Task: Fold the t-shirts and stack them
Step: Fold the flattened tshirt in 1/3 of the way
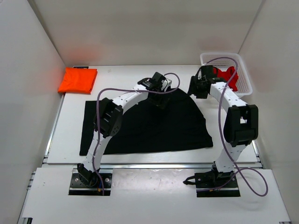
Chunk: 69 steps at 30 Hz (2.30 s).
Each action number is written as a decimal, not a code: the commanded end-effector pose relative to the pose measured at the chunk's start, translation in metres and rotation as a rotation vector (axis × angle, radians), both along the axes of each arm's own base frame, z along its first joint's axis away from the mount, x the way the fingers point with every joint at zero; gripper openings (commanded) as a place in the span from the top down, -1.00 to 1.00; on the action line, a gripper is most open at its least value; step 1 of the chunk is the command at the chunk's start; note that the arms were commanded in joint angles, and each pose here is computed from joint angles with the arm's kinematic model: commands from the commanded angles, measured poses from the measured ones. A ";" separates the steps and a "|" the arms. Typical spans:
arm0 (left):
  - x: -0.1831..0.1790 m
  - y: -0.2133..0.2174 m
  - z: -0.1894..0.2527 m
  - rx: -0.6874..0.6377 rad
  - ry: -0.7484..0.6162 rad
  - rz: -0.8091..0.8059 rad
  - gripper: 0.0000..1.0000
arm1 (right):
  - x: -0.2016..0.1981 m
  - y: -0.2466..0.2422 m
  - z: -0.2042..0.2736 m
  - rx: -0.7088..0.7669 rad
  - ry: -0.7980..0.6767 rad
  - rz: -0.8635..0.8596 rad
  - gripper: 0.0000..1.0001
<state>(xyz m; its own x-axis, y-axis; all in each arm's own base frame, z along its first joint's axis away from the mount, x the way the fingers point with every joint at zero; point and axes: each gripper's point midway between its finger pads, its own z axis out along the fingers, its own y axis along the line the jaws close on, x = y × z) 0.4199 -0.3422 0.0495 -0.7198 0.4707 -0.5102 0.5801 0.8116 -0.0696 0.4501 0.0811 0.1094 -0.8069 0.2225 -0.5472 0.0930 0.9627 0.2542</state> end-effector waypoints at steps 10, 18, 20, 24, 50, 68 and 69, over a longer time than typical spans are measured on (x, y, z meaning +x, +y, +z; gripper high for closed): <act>0.013 0.193 0.171 0.089 -0.345 0.311 -0.97 | -0.197 -0.056 -0.020 -0.014 0.261 -0.266 -0.20; -0.071 0.387 0.104 0.311 -0.137 0.726 -0.97 | -0.272 -0.057 -0.062 0.095 0.441 -0.420 -0.19; -0.103 0.412 0.085 0.360 -0.060 0.773 -0.97 | -0.277 -0.051 -0.073 0.118 0.445 -0.414 -0.19; -0.156 0.439 0.054 0.421 0.095 0.823 -0.98 | -0.269 -0.050 -0.081 0.161 0.430 -0.447 -0.21; -0.215 0.421 -0.005 0.174 0.433 0.821 -0.87 | -0.261 -0.070 -0.107 0.173 0.414 -0.548 0.35; -0.240 0.417 -0.002 0.264 0.510 0.648 -0.78 | -0.306 -0.074 -0.028 0.291 0.375 -0.832 1.00; -0.241 0.419 -0.002 0.270 0.511 0.651 -0.78 | -0.312 -0.076 -0.023 0.276 0.387 -0.844 1.00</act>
